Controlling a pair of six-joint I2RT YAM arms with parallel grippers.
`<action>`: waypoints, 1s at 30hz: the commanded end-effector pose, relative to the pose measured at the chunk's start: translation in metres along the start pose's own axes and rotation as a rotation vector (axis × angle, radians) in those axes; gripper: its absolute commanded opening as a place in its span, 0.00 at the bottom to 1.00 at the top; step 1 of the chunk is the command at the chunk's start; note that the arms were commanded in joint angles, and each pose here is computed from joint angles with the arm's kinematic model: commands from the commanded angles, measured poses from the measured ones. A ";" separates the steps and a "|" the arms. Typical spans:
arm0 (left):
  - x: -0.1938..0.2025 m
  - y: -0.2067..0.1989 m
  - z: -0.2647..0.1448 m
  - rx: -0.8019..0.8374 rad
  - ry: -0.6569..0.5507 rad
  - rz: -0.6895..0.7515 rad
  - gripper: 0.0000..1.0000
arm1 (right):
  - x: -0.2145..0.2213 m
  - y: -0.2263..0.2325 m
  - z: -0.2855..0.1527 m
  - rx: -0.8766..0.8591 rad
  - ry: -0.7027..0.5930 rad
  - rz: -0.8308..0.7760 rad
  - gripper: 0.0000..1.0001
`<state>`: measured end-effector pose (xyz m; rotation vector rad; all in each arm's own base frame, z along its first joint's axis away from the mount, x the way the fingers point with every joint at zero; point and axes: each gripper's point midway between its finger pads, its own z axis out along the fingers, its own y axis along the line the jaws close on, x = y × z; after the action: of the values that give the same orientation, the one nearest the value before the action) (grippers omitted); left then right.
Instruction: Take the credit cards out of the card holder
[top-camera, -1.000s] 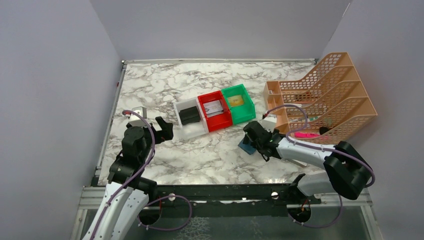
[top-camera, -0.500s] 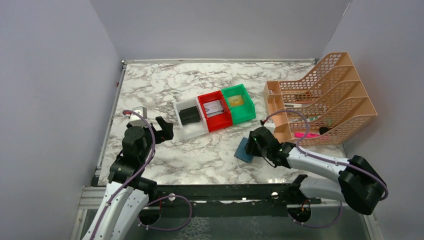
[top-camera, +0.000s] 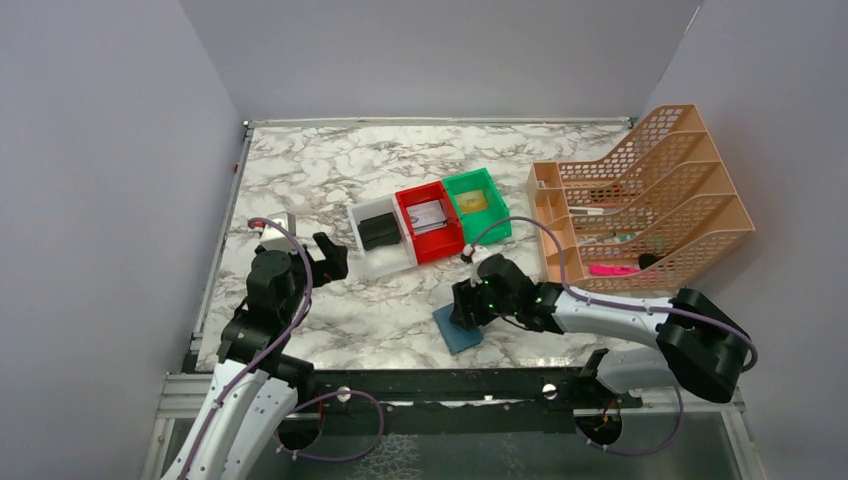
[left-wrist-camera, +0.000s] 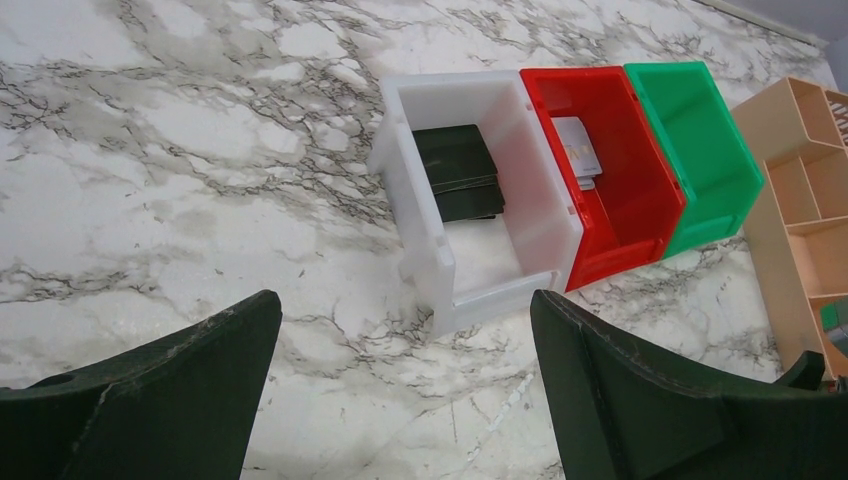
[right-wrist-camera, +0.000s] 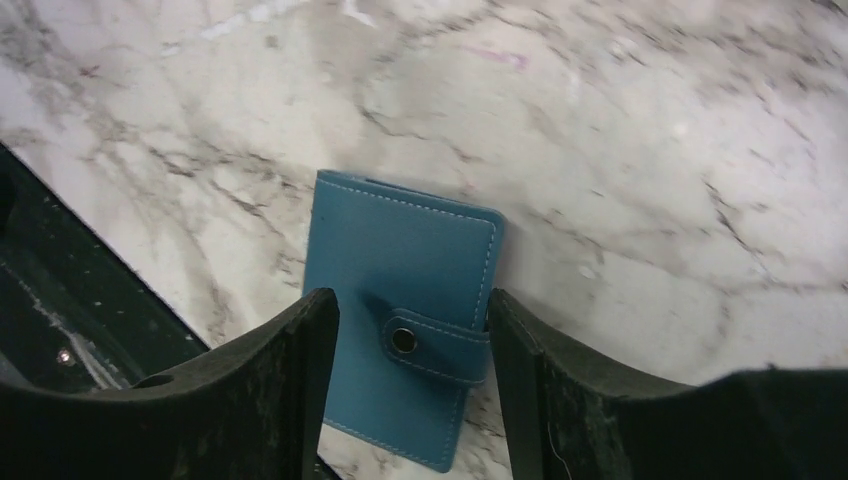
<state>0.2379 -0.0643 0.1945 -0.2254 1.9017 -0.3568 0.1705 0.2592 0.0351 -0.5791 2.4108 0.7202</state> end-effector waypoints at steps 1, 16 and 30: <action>0.000 -0.004 0.002 0.022 0.000 -0.009 0.99 | -0.021 0.013 0.002 0.102 -0.042 -0.171 0.64; 0.002 -0.003 0.006 0.020 0.018 -0.013 0.99 | 0.019 0.025 0.000 0.122 0.044 -0.206 0.56; 0.009 0.002 0.015 -0.005 0.057 -0.006 0.99 | 0.004 0.000 -0.001 0.358 0.039 -0.193 0.38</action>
<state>0.2437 -0.0653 0.1843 -0.2298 1.9471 -0.3532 0.1636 0.2742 0.0331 -0.6686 2.3968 0.2984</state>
